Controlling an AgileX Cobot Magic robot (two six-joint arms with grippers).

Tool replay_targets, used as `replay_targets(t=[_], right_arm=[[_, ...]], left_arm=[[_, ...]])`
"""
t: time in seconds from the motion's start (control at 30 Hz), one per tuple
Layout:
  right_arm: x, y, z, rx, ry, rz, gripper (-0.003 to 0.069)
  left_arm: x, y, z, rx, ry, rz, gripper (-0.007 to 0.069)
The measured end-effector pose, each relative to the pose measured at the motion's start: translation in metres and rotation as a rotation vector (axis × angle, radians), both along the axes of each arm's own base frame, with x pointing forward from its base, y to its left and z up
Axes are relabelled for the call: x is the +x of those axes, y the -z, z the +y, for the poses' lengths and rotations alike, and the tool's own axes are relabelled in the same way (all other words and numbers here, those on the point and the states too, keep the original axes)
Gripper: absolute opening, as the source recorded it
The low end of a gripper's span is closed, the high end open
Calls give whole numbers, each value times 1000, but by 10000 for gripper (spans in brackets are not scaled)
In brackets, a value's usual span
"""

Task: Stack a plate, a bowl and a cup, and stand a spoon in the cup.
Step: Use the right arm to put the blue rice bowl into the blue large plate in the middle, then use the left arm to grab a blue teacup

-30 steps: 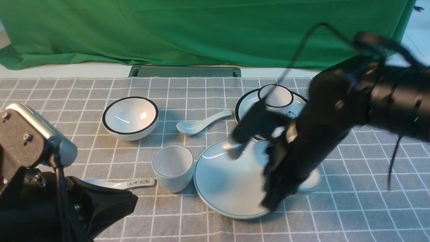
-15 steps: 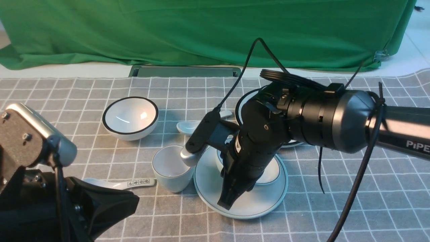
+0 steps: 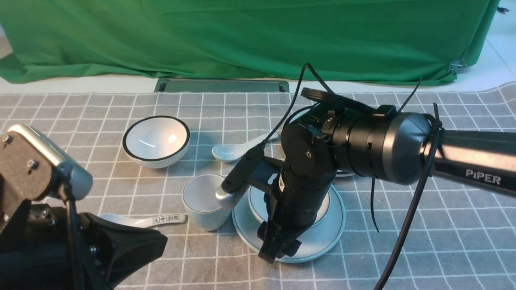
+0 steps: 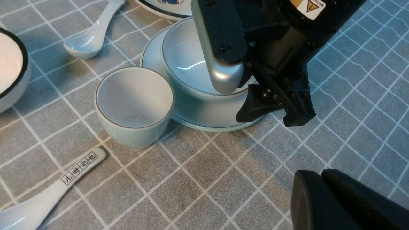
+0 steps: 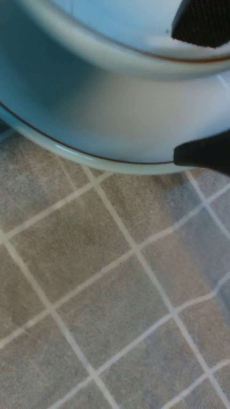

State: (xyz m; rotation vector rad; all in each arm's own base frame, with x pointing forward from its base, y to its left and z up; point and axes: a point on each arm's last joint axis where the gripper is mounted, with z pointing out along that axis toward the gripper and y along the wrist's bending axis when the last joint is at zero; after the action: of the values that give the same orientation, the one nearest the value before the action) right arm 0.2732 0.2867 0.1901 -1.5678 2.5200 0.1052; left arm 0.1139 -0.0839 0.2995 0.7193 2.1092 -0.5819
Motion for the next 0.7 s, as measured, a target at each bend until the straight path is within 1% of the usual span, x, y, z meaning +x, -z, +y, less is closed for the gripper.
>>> replay_targets(t=[0.07, 0.1, 0.13, 0.17, 0.2, 0.27, 0.3, 0.37, 0.47, 0.5, 0.53, 0.57, 0.6, 0.63, 0.7], right_arm=[[-4, -21, 3, 38, -7, -30, 490], [-5, -24, 3, 42, -9, -32, 491], [-7, -34, 3, 63, -12, -50, 491], [-16, -66, -1, 114, -18, -89, 493], [-17, -69, -2, 118, -17, -92, 493], [-34, -109, -21, 154, -11, -118, 490], [-40, -119, -27, 165, -5, -131, 480], [-52, -133, -42, 177, 10, -148, 432], [-78, -141, -71, 189, 29, -159, 263], [-85, -145, -78, 192, 35, -161, 233], [-95, -145, -89, 203, 46, -165, 185], [-101, -145, -96, 207, 54, -164, 164], [-103, -145, -98, 207, 54, -164, 160], [-114, -142, -110, 209, 75, -159, 144], [-128, -141, -125, 227, 102, -164, 151]], left_arm=[[4, 0, -2, 31, 21, 30, 18], [4, 1, -2, 34, 24, 37, 18], [7, -2, -4, 51, 34, 45, 18], [16, -4, -8, 84, 59, 86, 18], [17, -7, -9, 87, 65, 88, 18], [37, -12, -19, 125, 103, 148, 18], [47, -13, -25, 142, 119, 166, 18], [62, -14, -34, 182, 151, 189, 18], [95, -1, -58, 346, 211, 236, 18], [102, 0, -62, 383, 211, 230, 19], [113, 5, -68, 426, 208, 249, 23], [123, 8, -73, 460, 203, 256, 33], [126, 8, -74, 465, 202, 255, 36], [139, 13, -79, 504, 208, 270, 65], [157, 23, -90, 535, 235, 322, 131]])
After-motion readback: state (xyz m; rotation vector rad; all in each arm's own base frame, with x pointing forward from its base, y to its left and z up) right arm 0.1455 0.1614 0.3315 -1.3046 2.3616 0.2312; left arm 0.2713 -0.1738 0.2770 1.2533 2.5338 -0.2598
